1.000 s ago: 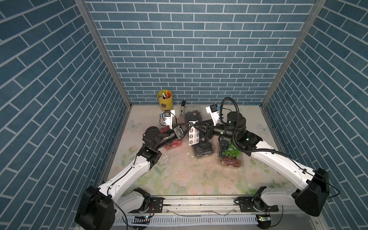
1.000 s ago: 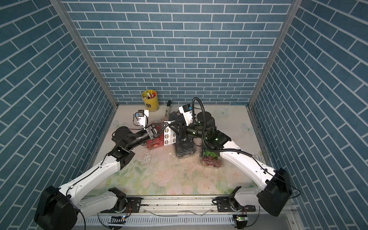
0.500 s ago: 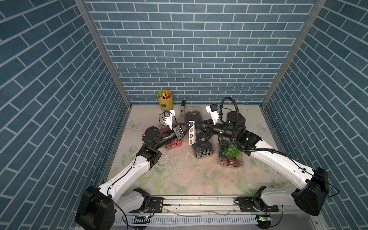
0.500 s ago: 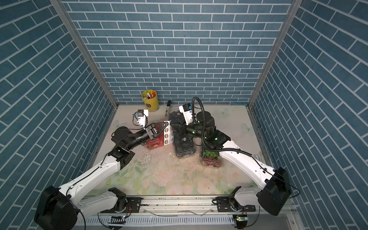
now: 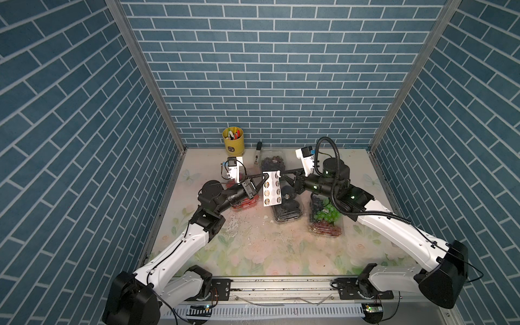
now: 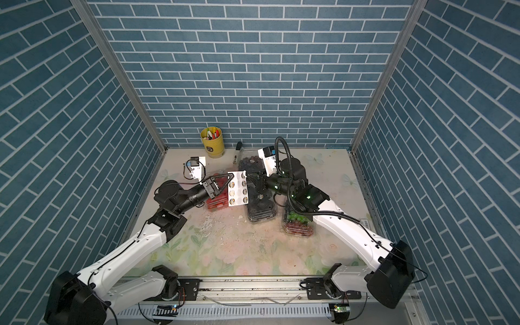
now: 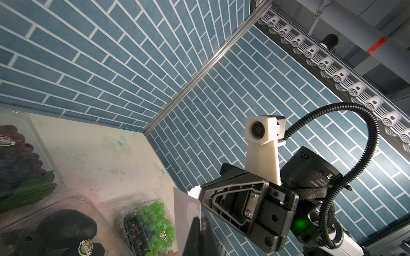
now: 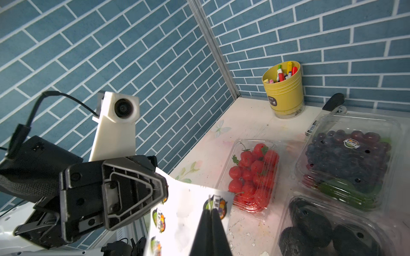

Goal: Label fruit boxes
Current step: Tear off the label from the label sticker, then stick the label on the fruit box.

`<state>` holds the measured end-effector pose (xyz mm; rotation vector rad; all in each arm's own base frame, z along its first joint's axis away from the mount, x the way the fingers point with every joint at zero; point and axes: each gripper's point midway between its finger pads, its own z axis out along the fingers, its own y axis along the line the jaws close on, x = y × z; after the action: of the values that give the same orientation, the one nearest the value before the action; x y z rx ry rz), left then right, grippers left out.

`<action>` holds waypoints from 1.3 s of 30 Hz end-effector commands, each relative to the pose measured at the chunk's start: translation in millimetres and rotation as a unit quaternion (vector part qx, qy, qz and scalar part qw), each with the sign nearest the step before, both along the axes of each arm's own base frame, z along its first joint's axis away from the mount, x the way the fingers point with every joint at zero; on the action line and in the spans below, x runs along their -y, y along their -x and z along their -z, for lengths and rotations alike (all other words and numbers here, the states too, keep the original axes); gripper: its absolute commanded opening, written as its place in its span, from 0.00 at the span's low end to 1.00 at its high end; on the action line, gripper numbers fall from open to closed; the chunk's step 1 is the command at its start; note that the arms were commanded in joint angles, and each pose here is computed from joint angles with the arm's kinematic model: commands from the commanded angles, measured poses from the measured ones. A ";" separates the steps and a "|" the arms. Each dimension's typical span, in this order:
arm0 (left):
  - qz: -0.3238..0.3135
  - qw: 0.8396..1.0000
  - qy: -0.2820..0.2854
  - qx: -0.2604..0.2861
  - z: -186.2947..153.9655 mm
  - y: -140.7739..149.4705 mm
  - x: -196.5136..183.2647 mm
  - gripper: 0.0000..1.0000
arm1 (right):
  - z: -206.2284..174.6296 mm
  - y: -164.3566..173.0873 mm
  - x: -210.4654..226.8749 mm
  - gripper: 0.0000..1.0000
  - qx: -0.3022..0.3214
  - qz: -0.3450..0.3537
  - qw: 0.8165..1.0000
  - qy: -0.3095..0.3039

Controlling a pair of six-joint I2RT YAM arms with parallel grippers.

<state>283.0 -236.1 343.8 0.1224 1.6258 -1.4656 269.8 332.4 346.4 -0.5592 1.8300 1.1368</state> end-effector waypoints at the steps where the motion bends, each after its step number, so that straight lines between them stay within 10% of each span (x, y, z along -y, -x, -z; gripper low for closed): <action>1: -0.021 1.000 -0.019 -0.008 11.8 -4.7 -7.6 0.00 | -3.4 -1.2 13.2 0.00 0.021 0.018 1.000 0.008; 12: -0.123 0.988 -0.089 -0.037 29.0 -11.4 -57.2 0.00 | 22.8 -26.4 10.7 0.00 0.020 0.042 0.996 0.072; 24: -0.287 0.937 -0.189 -0.068 37.4 15.3 -139.9 0.00 | 67.0 -72.8 -45.8 0.00 0.016 0.023 0.992 0.125; 39: -0.373 0.905 -0.198 -0.056 26.7 62.1 -186.4 0.00 | 134.6 -110.1 -137.6 0.00 0.043 -0.016 0.973 0.227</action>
<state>226.1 -56.6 321.7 -0.3205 1.7479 -0.5972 379.9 461.4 216.7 -0.7996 2.0376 0.7798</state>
